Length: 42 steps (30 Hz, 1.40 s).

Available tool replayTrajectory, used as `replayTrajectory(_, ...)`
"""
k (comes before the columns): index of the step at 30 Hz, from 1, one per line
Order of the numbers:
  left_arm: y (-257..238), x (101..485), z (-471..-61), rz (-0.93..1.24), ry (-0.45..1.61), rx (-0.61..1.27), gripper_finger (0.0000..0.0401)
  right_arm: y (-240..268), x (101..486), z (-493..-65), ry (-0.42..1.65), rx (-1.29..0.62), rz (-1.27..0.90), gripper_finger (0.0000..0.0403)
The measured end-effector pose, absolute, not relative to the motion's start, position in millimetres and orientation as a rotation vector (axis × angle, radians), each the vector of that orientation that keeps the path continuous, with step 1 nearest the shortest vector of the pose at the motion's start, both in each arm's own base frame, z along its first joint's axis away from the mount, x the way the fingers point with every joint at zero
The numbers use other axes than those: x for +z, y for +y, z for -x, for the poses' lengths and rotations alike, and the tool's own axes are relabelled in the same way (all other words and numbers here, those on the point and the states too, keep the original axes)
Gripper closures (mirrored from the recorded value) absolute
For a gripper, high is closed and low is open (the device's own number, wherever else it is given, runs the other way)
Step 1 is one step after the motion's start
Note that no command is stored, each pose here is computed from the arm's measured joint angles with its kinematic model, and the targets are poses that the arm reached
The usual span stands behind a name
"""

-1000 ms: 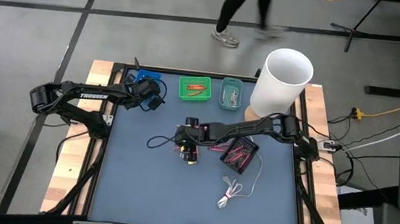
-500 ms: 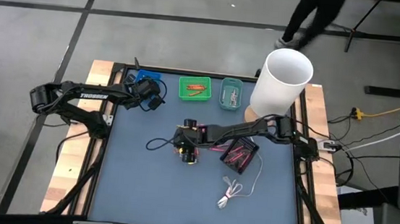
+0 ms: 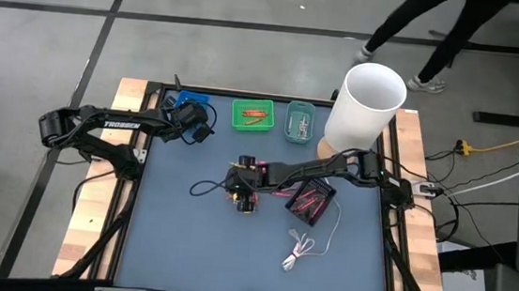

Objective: Sort crayons
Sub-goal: Put the gray crayon into the dark green bin

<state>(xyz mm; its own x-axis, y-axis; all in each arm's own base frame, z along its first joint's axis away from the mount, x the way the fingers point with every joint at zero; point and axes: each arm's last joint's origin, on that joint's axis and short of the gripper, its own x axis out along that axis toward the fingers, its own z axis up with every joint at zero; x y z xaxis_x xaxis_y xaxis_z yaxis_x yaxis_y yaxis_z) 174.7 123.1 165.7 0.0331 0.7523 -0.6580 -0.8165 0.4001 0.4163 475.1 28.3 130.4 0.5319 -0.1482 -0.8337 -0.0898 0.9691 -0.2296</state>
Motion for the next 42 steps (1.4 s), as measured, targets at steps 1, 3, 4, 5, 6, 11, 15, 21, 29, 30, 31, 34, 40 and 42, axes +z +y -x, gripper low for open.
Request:
replayTrajectory(1, 123, 166, -175, 0.083, 0.951, 1.209, 0.0316, 28, 130, -475, 1.013, -0.037, 0.258, 0.0372)
replayTrajectory(3, 123, 166, -175, 0.083, 0.951, 1.209, 0.0316, 28, 130, -475, 1.013, -0.039, 0.26, 0.039)
replayTrajectory(4, 123, 166, -175, 0.083, 0.951, 1.209, 0.0316, 28, 130, -475, 1.013, -0.039, 0.26, 0.0393)
replayTrajectory(5, 123, 166, -175, 0.083, 0.951, 1.209, 0.0316, 28, 130, -475, 1.012, -0.039, 0.26, 0.0394)
replayTrajectory(6, 123, 166, -175, 0.083, 0.951, 1.209, 0.0316, 28, 130, -475, 1.012, -0.039, 0.26, 0.0393)
replayTrajectory(11, 123, 166, -175, 0.083, 0.951, 1.209, 0.0316, 28, 131, -475, 1.012, -0.049, 0.264, 0.0376)
replayTrajectory(15, 123, 166, -175, 0.083, 0.951, 1.209, 0.0316, 25, 136, -472, 1.024, -0.086, 0.285, 0.0386)
replayTrajectory(21, 123, 166, -175, 0.083, 0.948, 1.209, 0.0316, 21, 168, -465, 0.984, -0.258, 0.335, 0.0395)
replayTrajectory(29, 124, 166, -176, 0.087, 0.937, 1.207, 0.0316, 9, 201, -454, 0.825, -0.789, 0.317, 0.0393)
replayTrajectory(30, 124, 166, -176, 0.086, 0.936, 1.207, 0.0316, 8, 201, -452, 0.805, -0.856, 0.32, 0.0394)
replayTrajectory(31, 124, 166, -176, 0.087, 0.935, 1.207, 0.0316, 7, 201, -451, 0.782, -0.912, 0.321, 0.0394)
replayTrajectory(34, 124, 166, -176, 0.087, 0.935, 1.207, 0.0316, 1, 200, -450, 0.734, -1.002, 0.27, 0.0392)
replayTrajectory(40, 124, 166, -176, 0.087, 0.935, 1.207, 0.0316, -22, 193, -437, 0.755, -1.159, 0.198, 0.0393)
replayTrajectory(42, 124, 166, -176, 0.087, 0.935, 1.207, 0.0316, -33, 191, -431, 0.777, -1.212, 0.172, 0.0393)
